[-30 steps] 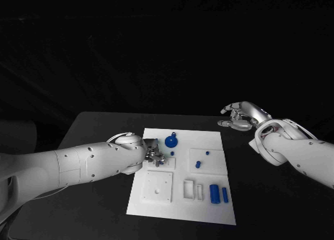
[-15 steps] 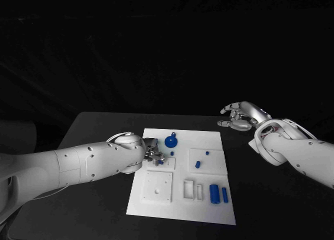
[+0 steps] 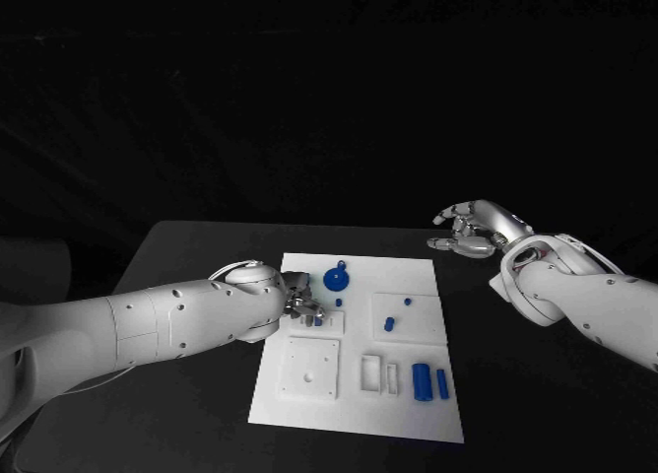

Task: Assemble the parts on the task board

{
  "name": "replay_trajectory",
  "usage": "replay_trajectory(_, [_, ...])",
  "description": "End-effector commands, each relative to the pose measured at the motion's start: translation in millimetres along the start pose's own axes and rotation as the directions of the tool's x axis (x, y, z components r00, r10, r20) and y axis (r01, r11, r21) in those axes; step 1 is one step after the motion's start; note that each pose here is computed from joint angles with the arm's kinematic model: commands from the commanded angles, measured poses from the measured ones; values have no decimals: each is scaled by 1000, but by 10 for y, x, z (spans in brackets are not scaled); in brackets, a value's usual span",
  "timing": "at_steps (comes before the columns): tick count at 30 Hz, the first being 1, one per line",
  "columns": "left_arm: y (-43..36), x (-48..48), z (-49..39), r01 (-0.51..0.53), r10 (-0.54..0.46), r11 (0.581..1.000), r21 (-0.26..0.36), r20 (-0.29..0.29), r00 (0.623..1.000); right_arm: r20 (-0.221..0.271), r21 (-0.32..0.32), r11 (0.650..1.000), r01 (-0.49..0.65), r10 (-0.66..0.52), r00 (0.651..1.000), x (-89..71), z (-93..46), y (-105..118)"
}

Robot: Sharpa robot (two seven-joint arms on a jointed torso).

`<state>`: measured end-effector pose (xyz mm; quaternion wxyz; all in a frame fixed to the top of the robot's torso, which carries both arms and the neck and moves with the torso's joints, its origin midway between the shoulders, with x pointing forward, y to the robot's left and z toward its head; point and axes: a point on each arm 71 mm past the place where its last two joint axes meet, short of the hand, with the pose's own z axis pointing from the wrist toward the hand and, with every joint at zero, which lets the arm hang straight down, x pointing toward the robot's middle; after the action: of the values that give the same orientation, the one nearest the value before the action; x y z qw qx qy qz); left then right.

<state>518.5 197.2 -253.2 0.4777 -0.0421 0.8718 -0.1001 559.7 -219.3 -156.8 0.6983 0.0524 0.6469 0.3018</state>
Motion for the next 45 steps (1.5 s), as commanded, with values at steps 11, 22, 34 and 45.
replay_trajectory(11, [-36, -13, 4, 6, -6, 1000, 20, 19, 1000, -13, -4, 1000, 1, -1, 1000, 13, -1, 6])
replay_trajectory(22, [-58, -10, 12, 3, -3, 1000, 28, 17, 1000, -15, -6, 1000, 0, 0, 1000, 16, -1, 12])
replay_trajectory(34, [-41, -5, 35, -12, 12, 1000, 18, 0, 1000, -17, -6, 1000, -1, 1, 1000, 18, -2, 14])
replay_trajectory(45, [-43, -3, 63, -20, 20, 1000, 16, -9, 1000, -19, -8, 1000, -3, 3, 1000, 21, -3, 19])
